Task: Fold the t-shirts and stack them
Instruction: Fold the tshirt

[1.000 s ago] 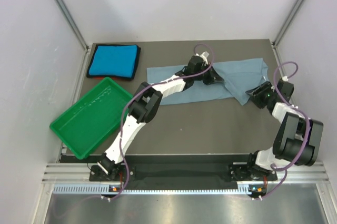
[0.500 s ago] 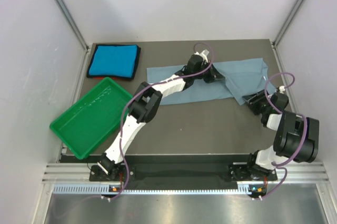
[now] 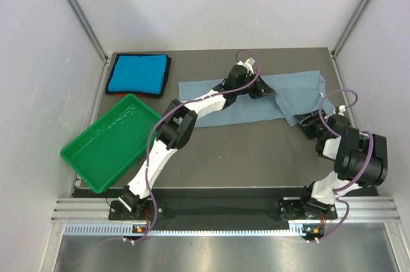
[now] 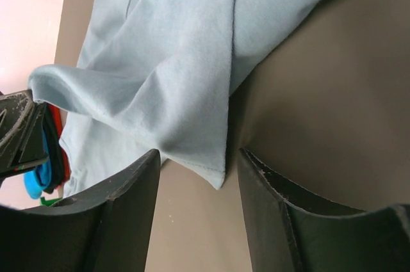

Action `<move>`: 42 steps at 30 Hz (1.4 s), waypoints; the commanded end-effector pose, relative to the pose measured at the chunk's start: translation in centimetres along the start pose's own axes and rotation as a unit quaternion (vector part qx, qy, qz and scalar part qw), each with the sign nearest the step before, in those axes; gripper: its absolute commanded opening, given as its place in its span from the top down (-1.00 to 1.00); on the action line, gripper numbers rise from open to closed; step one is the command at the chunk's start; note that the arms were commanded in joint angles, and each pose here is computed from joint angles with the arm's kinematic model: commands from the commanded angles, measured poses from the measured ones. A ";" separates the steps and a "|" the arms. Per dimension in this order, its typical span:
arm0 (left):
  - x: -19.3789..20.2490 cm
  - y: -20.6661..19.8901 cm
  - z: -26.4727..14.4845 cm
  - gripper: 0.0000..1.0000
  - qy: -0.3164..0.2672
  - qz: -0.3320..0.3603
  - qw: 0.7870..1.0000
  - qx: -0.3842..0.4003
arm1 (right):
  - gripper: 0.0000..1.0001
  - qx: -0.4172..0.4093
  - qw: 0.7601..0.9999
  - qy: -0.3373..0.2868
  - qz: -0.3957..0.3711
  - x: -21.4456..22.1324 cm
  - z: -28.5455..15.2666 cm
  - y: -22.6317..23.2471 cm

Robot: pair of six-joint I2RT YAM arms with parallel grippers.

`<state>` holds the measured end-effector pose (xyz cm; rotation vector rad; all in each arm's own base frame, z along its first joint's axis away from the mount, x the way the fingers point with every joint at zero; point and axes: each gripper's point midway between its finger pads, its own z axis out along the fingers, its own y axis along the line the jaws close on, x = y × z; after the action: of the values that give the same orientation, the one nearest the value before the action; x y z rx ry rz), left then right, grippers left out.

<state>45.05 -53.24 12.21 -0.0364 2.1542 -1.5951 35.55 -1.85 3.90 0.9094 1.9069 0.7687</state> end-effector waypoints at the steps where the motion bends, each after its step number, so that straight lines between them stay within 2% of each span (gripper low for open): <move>1: -1.7 -3.4 -0.1 1.00 -0.024 0.024 0.998 0.049 | -0.05 -0.034 0.999 -0.022 -0.015 -0.9 0.3 1.4; 5: -1.8 -3.2 0.0 1.00 -0.026 0.018 0.998 0.050 | -0.02 -0.048 0.999 -0.020 0.001 -0.7 0.6 1.8; 8: -1.9 -3.2 0.1 1.00 -0.028 0.018 0.998 0.049 | 0.13 -0.058 0.998 -0.020 0.011 -0.6 0.8 1.9; 11: -1.8 -3.3 0.1 1.00 -0.026 0.018 0.998 0.051 | 0.42 -0.077 0.997 -0.019 0.020 -0.7 1.0 2.4; 12: -1.7 -3.3 0.1 1.00 -0.026 0.018 0.998 0.050 | 0.59 -0.089 0.996 -0.021 0.017 -0.8 0.9 2.9; 15: -1.8 -3.5 0.0 1.00 -0.025 0.020 0.998 0.056 | 0.91 -0.108 0.994 -0.026 0.021 -1.2 0.6 4.0; 16: -2.0 -3.8 -0.1 1.00 -0.028 0.024 0.997 0.061 | 0.94 -0.113 0.993 -0.030 0.019 -1.6 0.5 4.4; 23: -3.4 -5.0 -0.3 1.00 -0.053 0.042 0.993 0.092 | 0.97 -0.123 0.991 -0.045 -0.005 -5.1 1.0 7.2; 27: -4.4 -5.3 -0.4 1.00 -0.072 0.018 0.990 0.122 | 0.98 -0.126 0.991 -0.048 -0.001 -7.2 2.0 7.9; 32: -4.5 -4.0 0.1 1.00 -0.073 -0.011 0.989 0.131 | 0.99 -0.132 0.991 -0.030 -0.009 -9.0 4.5 8.4; 42: -4.3 -2.8 0.3 1.00 -0.073 -0.001 0.989 0.128 | 1.00 -0.178 0.983 0.018 -0.029 -10.1 9.5 8.7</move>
<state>47.98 -52.98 11.28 -0.1581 1.9943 -1.7442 48.64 -4.22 9.12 0.7620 1.7801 1.0221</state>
